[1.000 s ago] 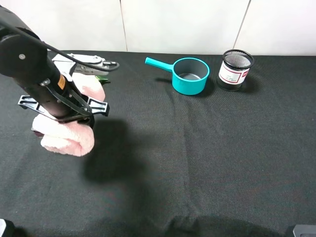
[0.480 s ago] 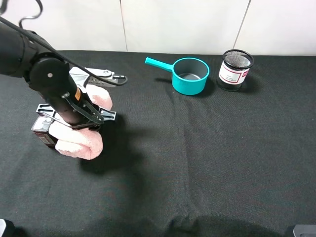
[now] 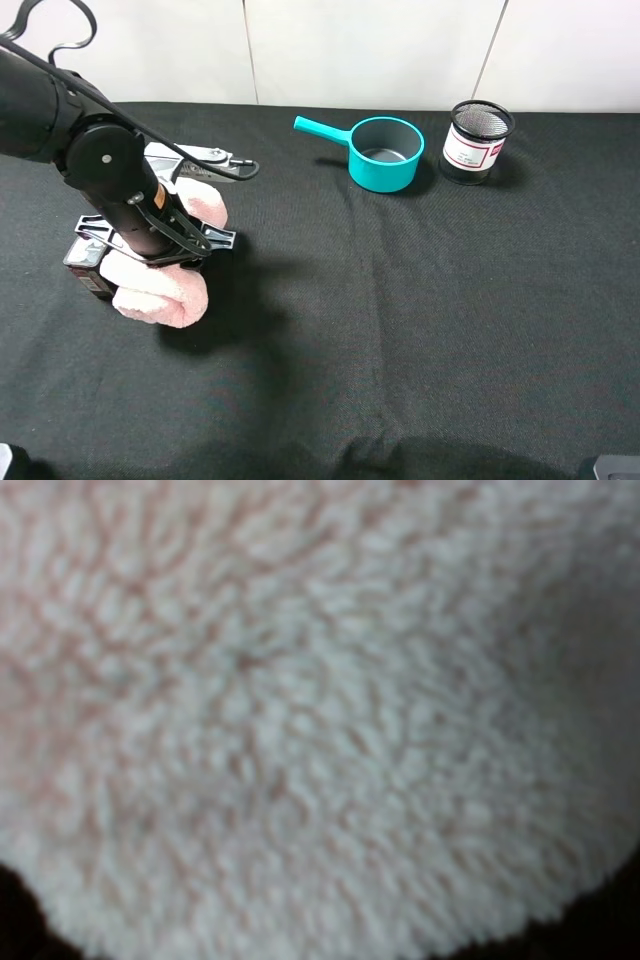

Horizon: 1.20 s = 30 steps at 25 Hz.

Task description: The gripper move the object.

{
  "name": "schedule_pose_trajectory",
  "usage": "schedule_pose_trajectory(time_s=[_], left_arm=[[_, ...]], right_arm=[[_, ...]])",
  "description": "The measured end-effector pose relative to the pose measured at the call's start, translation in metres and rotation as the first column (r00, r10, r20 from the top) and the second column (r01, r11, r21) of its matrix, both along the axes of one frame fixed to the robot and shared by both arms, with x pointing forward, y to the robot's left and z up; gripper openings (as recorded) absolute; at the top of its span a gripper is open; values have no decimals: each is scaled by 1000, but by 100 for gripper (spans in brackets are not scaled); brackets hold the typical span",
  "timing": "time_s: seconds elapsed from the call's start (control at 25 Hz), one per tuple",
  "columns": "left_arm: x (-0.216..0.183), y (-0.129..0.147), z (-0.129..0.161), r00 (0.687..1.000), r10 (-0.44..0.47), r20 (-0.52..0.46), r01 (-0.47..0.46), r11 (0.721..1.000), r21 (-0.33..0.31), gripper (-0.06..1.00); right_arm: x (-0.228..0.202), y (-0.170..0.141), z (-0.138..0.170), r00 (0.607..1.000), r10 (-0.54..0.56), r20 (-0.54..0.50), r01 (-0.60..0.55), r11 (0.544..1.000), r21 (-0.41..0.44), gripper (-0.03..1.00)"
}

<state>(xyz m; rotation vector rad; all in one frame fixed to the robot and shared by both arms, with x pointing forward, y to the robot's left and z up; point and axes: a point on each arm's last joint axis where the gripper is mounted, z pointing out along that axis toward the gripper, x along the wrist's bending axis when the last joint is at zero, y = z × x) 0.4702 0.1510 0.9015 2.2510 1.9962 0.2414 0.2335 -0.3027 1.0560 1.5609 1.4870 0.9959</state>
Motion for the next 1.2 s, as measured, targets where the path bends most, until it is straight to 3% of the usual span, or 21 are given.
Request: schedule_pose_trajectory(time_s=[0.08, 0.32, 0.44, 1.0, 1.2], left_arm=[[0, 0, 0, 1000, 0, 0, 0, 1000, 0, 54], [0, 0, 0, 1000, 0, 0, 0, 1000, 0, 76], [0, 0, 0, 1000, 0, 0, 0, 1000, 0, 81], [2, -3, 8, 1000, 10, 3, -10, 1000, -28, 82], [4, -8, 18, 999, -7, -42, 6, 1000, -24, 82]], right_arm=[[0, 0, 0, 1000, 0, 0, 0, 1000, 0, 69], [0, 0, 0, 1000, 0, 0, 0, 1000, 0, 69], [0, 0, 0, 1000, 0, 0, 0, 1000, 0, 69], [0, 0, 0, 1000, 0, 0, 0, 1000, 0, 69], [0, 0, 0, 1000, 0, 0, 0, 1000, 0, 69]])
